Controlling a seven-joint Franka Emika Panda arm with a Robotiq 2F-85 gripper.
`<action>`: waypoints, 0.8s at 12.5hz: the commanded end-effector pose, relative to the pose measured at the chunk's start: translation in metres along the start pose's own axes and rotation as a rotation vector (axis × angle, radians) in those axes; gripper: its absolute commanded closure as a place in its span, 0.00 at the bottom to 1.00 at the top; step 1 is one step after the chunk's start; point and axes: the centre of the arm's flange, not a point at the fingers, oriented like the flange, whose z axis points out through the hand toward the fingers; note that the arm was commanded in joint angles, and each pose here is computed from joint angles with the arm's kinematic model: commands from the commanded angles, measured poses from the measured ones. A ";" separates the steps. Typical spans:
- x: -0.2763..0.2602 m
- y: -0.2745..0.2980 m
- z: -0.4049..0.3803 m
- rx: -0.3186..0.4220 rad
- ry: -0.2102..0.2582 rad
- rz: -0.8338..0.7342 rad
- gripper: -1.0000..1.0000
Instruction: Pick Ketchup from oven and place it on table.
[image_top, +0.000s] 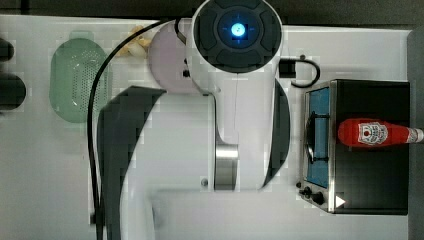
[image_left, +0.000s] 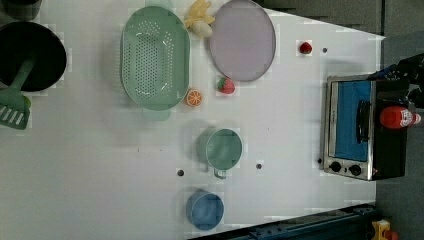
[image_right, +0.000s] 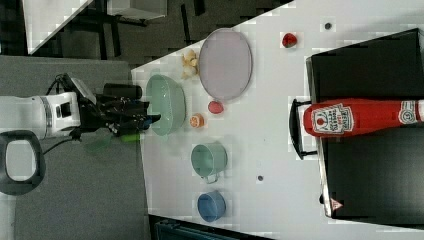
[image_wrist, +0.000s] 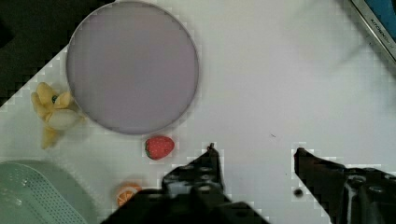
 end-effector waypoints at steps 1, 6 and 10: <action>-0.068 0.111 -0.080 -0.009 -0.001 0.102 0.21; -0.046 0.132 -0.079 0.017 0.006 0.158 0.00; 0.008 0.184 -0.073 0.088 0.049 0.298 0.00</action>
